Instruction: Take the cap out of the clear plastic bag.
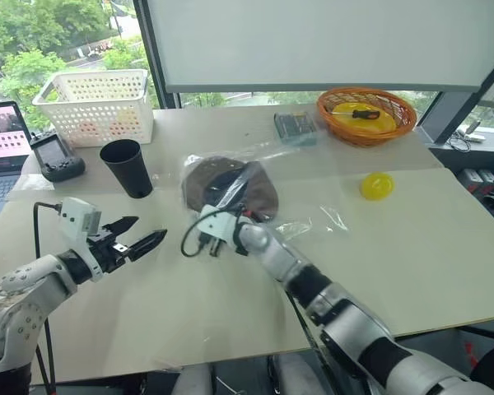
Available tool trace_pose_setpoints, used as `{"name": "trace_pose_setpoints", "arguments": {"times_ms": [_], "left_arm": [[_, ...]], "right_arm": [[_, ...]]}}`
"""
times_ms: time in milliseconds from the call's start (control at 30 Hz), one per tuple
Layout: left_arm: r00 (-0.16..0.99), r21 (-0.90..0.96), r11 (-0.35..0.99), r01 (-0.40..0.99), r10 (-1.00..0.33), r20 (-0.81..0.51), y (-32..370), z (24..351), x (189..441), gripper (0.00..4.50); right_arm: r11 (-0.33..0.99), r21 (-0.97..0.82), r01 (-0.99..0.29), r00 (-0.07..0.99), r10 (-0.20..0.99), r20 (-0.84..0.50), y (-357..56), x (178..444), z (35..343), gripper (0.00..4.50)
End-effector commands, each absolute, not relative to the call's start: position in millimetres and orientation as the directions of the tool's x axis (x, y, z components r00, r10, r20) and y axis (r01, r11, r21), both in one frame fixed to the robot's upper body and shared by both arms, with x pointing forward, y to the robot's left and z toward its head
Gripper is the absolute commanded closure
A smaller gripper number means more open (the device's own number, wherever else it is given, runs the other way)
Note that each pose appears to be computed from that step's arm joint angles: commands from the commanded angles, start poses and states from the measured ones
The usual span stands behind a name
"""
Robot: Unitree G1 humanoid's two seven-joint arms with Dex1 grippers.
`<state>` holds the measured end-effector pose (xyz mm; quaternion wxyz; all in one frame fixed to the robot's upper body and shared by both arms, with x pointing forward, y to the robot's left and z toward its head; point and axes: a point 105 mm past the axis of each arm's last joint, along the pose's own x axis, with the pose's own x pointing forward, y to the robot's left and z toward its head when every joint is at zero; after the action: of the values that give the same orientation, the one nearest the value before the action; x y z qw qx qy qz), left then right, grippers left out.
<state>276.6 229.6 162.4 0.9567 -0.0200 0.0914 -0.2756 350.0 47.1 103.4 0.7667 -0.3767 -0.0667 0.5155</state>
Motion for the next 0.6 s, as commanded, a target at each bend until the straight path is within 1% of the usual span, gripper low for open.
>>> {"name": "trace_pose_setpoints", "arguments": {"times_ms": [33,100,167,233,300,367,400,467,500,600], "left_arm": [[0.826,-0.075,0.839,0.539,-0.544,-0.145,226.3,167.0,278.6,0.00],[0.823,-0.080,0.836,0.543,-0.549,-0.147,225.4,165.4,280.0,0.00],[0.818,-0.085,0.832,0.548,-0.555,-0.151,224.3,163.4,281.4,0.00],[0.815,-0.087,0.829,0.552,-0.558,-0.153,223.3,161.8,282.4,0.00],[0.811,-0.089,0.825,0.558,-0.565,-0.153,221.2,161.0,283.9,0.00],[0.808,-0.091,0.822,0.562,-0.569,-0.152,220.1,160.8,284.9,0.00],[0.806,-0.092,0.820,0.565,-0.572,-0.151,219.6,160.8,285.4,0.00],[0.805,-0.092,0.819,0.566,-0.574,-0.152,219.3,160.1,286.5,0.00],[0.804,-0.095,0.818,0.567,-0.575,-0.152,219.0,159.6,286.8,0.00],[0.803,-0.097,0.817,0.568,-0.577,-0.153,218.7,158.6,286.6,0.00]], "right_arm": [[0.039,-0.730,-0.682,0.271,0.941,-0.203,41.0,317.7,144.6,4.38],[-0.059,-0.765,-0.642,0.180,0.958,-0.225,28.3,302.0,151.1,4.38],[-0.199,-0.785,-0.587,0.064,0.955,-0.290,12.7,282.9,148.6,4.38],[-0.297,-0.789,-0.537,-0.012,0.938,-0.345,-0.8,271.0,144.3,4.38],[-0.428,-0.766,-0.480,-0.048,0.884,-0.465,-26.9,268.0,129.8,4.38],[-0.519,-0.738,-0.432,-0.059,0.833,-0.550,-47.3,268.5,119.5,4.38],[-0.574,-0.721,-0.389,-0.049,0.794,-0.606,-61.1,272.5,113.6,4.38],[-0.659,-0.688,-0.303,-0.004,0.723,-0.691,-84.9,284.2,104.9,4.38],[-0.689,-0.677,-0.260,0.048,0.691,-0.722,-94.3,295.3,102.3,4.38],[-0.737,-0.649,-0.187,0.130,0.636,-0.760,-108.7,316.0,100.5,4.38]]}}
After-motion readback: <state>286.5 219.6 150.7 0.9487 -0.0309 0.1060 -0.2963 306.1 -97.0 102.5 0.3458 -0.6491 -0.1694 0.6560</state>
